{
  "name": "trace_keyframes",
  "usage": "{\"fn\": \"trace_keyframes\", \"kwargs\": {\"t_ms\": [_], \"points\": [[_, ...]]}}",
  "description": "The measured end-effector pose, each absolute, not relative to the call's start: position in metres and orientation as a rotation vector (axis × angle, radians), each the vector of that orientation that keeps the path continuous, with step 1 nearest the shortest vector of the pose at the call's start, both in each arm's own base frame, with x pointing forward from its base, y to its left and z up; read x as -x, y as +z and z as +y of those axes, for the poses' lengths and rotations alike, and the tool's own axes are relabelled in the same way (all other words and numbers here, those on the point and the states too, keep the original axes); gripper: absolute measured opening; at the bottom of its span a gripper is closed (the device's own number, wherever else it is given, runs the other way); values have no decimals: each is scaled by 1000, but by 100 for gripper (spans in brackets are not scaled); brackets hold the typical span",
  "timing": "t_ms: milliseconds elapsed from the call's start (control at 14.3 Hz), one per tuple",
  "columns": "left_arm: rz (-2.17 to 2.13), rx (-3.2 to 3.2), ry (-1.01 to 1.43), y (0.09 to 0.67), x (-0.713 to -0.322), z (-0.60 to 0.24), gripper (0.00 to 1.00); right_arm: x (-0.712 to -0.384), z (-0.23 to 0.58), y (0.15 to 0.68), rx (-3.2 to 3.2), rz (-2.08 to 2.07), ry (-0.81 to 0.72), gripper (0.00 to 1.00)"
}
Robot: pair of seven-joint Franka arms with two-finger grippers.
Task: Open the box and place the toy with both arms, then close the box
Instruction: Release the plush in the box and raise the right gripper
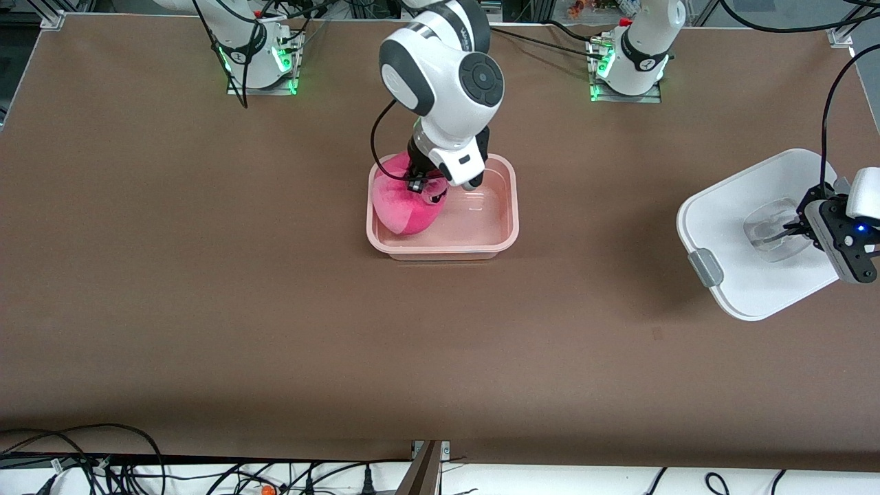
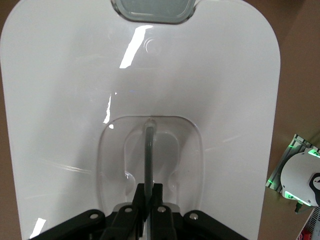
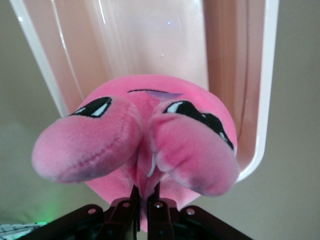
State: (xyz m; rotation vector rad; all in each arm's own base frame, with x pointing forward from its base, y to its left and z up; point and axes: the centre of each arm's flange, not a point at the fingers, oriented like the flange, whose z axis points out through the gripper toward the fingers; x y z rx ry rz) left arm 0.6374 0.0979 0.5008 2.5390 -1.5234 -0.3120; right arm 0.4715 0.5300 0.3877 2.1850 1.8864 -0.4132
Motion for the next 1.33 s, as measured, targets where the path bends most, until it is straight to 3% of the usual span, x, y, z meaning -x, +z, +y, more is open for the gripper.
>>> {"fn": "trace_keyframes", "kwargs": {"t_ms": [349,558,907,1047,1326], "points": [[-1527,-2515,-335,500,-635,92,7,-478,542,341,-2172,1895,-390,7],[-1522,-2506,-351,499,-633,92,7,-475,558,310,-2177,1894,-328,30],[-1520,-2495,-365,498,-632,90,7,-460,597,292,-2313,1775,-100,83],[-1519,-2489,-374,498,-631,89,7,-458,602,294,-2345,1744,-66,100],[-1522,-2479,-382,498,-630,86,7,-478,591,330,-2436,1645,0,100]]}}
